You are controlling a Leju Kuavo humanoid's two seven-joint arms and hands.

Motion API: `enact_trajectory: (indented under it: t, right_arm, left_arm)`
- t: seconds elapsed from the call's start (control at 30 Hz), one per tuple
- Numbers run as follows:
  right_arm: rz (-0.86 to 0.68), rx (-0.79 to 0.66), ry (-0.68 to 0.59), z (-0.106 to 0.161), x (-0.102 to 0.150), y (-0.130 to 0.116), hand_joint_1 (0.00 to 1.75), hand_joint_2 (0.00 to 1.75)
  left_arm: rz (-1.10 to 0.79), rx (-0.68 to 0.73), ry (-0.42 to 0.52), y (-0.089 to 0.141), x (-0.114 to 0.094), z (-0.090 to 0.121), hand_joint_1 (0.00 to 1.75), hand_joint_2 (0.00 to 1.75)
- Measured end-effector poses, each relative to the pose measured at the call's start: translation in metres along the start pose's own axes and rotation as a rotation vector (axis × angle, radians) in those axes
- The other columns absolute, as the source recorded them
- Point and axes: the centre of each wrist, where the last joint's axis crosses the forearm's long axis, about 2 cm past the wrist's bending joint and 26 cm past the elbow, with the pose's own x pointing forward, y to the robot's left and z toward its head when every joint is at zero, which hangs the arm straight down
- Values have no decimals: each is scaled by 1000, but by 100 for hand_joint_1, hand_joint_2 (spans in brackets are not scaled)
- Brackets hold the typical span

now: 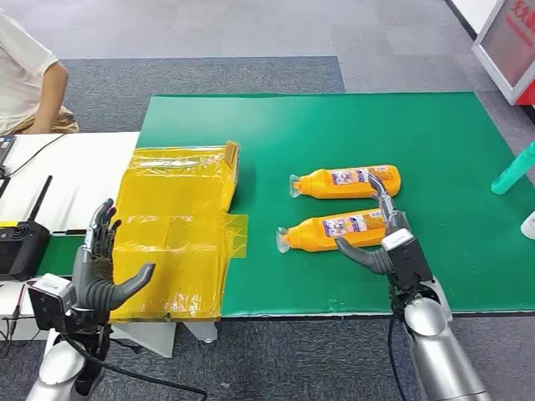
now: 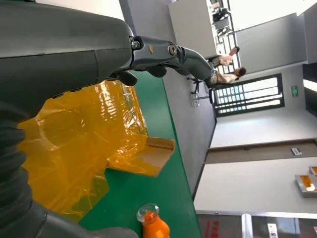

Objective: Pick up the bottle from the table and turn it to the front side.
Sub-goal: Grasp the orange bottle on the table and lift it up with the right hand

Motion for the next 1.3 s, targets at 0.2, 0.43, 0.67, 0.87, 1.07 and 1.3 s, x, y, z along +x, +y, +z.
enact_trajectory:
  t: [0.2, 0.43, 0.67, 0.87, 1.07, 1.3]
  right_arm:
    - [-3, 14, -16, -5, 2, 0, 0, 175]
    - [-28, 29, -33, -16, 3, 1, 0, 175]
    - [-74, 27, -1, -20, -5, 5, 0, 175]
    - [-78, 27, 9, -19, -8, 7, 0, 175]
    - [39, 21, 66, -17, -10, 5, 0, 175]
    - [704, 113, 308, -5, -20, -17, 0, 175]
  left_arm:
    - [1, 2, 4, -1, 0, 0, 0, 175]
    - [1, 8, 5, -1, 4, 0, 0, 175]
    - [0, 15, 5, -1, 5, 0, 0, 175]
    - [0, 19, 4, -2, 6, -1, 0, 175]
    - [6, 24, 6, -1, 6, -1, 0, 175]
    - [2, 23, 37, 0, 6, -2, 0, 175]
